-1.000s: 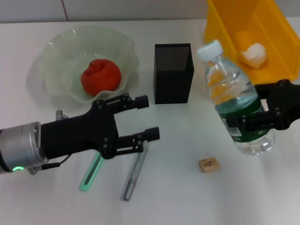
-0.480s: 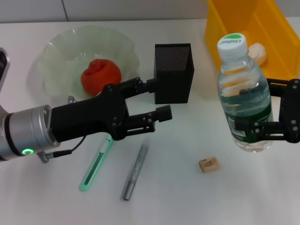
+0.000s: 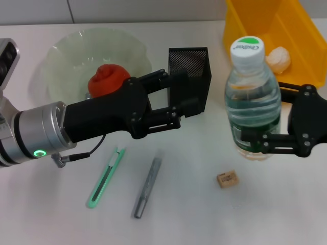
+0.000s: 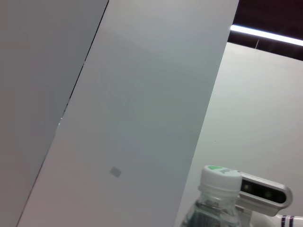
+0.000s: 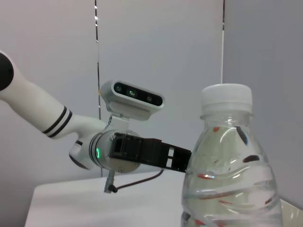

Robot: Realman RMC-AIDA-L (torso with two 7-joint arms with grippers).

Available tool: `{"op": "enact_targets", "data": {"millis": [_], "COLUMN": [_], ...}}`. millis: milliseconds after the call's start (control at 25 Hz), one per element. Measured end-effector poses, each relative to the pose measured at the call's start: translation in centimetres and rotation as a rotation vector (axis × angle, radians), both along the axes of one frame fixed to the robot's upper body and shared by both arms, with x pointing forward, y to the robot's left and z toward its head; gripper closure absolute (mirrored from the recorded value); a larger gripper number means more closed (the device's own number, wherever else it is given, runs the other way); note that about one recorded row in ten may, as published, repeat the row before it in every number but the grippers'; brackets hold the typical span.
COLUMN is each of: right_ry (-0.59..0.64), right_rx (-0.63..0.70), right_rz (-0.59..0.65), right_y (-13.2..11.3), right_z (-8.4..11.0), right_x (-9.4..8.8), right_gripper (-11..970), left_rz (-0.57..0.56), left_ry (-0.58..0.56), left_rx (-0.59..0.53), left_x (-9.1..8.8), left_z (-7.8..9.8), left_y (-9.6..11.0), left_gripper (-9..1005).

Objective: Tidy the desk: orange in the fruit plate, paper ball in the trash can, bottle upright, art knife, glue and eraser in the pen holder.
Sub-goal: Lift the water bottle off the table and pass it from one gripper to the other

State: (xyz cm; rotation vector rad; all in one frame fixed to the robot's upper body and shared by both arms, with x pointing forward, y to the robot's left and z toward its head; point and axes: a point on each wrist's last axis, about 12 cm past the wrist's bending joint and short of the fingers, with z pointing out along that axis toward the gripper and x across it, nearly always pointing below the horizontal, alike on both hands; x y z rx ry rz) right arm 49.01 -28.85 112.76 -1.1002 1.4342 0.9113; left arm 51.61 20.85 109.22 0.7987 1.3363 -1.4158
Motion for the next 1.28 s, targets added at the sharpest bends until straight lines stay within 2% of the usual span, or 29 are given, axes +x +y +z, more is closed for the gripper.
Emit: {"op": "enact_targets", "data": {"millis": [200,520,1040,1280], "right_ry": [0.033,0.091,0.126,0.127], "right_rx": [0.029,-0.009,-0.075,-0.06], "right_rz": [0.027,0.073,0.144,0.147], "right_y": [1.2,2.8,5.8,6.0], "right_z": [-0.5,-1.4,-2.6,-2.4], "right_x": [1.1,2.5,3.3,3.4], "right_gripper": [195,195,195,195], "left_rz": [-0.005,0.0,0.003,0.009], "left_ry": [0.007,0.004,0.014,0.017], "left_rx": [-0.007,-0.006,-0.005,-0.004], "left_x": [0.1,0.0,-0.1,-0.2], "left_z": [0.0,-0.1,-0.3,-0.4], "left_y": [-0.3,-0.2,-0.2,-0.1], "left_gripper": [217,216,216,216]}}
